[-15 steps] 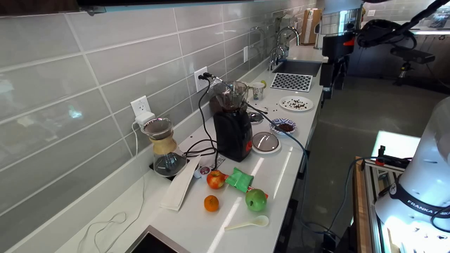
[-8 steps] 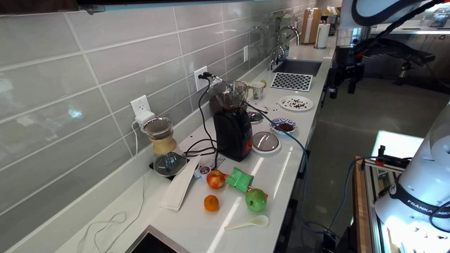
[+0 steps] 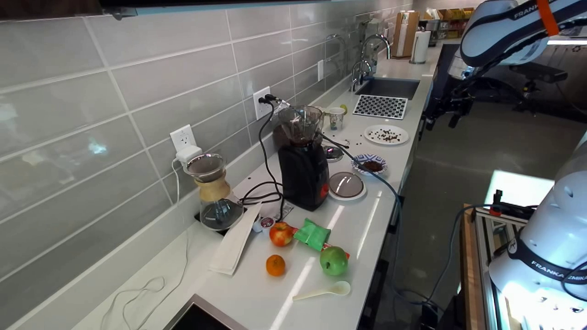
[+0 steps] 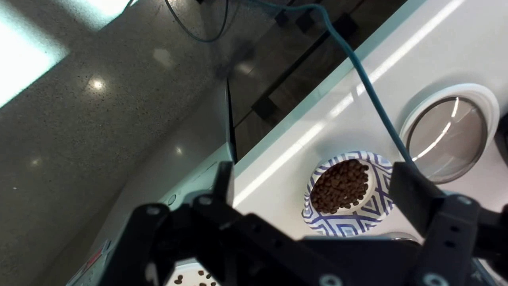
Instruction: Pour the coffee beans on the plate into the coffee making machine
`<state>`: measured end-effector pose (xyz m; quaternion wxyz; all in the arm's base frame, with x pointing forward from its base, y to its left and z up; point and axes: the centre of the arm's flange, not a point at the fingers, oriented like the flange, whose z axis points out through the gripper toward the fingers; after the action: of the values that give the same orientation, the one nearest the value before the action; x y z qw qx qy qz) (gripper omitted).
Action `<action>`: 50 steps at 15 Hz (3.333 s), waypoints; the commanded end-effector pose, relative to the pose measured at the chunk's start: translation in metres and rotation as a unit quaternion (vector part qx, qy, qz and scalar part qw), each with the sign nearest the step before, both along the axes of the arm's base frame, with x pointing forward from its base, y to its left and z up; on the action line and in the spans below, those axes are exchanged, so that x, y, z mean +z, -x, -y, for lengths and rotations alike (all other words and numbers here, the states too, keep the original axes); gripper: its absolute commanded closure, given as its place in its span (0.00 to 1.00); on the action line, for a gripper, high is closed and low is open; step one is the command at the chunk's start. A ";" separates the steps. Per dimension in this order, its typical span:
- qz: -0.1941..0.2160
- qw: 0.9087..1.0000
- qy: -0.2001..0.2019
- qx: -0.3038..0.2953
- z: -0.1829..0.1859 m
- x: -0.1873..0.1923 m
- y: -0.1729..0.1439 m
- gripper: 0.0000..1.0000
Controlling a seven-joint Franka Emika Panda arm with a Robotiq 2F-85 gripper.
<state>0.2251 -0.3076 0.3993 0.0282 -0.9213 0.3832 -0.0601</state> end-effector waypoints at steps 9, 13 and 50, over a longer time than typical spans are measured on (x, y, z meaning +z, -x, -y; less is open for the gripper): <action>-0.002 1.000 -0.003 -0.003 0.004 -0.005 -0.004 0.00; -0.002 1.000 -0.002 -0.003 0.004 -0.005 -0.004 0.00; 0.045 0.912 -0.017 0.406 0.121 -0.081 -0.089 0.00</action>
<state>0.3002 -0.3979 0.3459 0.0693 -0.9953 -0.0055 -0.0680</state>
